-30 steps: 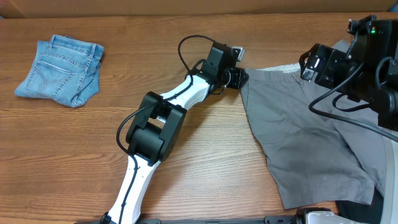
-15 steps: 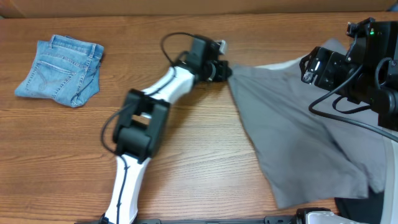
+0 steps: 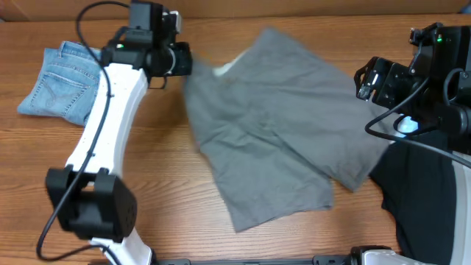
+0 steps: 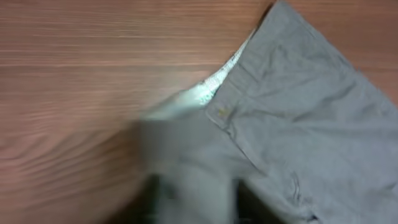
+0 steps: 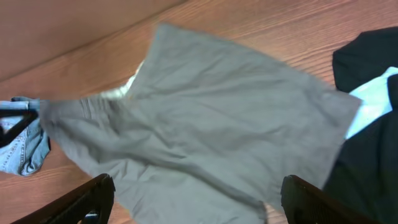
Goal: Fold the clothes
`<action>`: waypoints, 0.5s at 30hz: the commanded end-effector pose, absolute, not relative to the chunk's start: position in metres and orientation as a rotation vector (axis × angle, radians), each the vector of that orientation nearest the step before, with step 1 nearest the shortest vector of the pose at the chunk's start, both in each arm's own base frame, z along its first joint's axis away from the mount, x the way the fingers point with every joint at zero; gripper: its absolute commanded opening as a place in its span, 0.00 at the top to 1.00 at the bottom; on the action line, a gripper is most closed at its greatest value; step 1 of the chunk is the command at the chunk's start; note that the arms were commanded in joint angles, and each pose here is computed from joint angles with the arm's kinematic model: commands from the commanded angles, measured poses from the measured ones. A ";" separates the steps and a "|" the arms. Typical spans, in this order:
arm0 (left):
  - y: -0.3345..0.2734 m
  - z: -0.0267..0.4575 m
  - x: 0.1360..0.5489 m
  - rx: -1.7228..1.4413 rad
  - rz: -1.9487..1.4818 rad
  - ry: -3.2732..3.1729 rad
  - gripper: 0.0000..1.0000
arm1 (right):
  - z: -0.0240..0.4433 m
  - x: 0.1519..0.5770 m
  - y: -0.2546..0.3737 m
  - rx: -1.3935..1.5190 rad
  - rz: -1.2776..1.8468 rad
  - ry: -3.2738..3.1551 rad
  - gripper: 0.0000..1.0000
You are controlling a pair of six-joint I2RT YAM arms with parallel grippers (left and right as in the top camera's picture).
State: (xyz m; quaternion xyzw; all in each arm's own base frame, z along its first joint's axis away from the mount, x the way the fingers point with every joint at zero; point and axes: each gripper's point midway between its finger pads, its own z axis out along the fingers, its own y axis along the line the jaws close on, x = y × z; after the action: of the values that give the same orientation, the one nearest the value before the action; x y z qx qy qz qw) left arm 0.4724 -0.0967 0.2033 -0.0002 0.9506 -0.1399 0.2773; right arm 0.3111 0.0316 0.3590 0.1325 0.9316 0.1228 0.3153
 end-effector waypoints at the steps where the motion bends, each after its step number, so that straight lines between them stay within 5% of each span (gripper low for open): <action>1: -0.077 0.235 0.463 0.062 -0.219 2.496 0.32 | 0.360 0.315 0.024 0.408 0.295 2.437 0.09; 2: -0.072 0.239 0.460 0.052 -0.189 2.493 0.21 | 0.359 0.315 0.021 0.425 0.279 2.435 0.08; 5: -0.059 0.254 0.448 0.027 -0.120 2.482 0.16 | 0.355 0.318 0.019 0.446 0.263 2.443 0.05; 15: -0.070 0.218 0.421 0.167 -0.149 2.660 0.29 | 0.303 0.296 0.017 0.564 0.206 2.709 0.10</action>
State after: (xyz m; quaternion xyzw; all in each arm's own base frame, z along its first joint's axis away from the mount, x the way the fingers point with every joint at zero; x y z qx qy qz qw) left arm 0.4192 -0.0641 0.2304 0.0352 0.9652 -0.0526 0.2536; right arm 0.2993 0.0232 0.3190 0.1813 0.9548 0.0902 0.2177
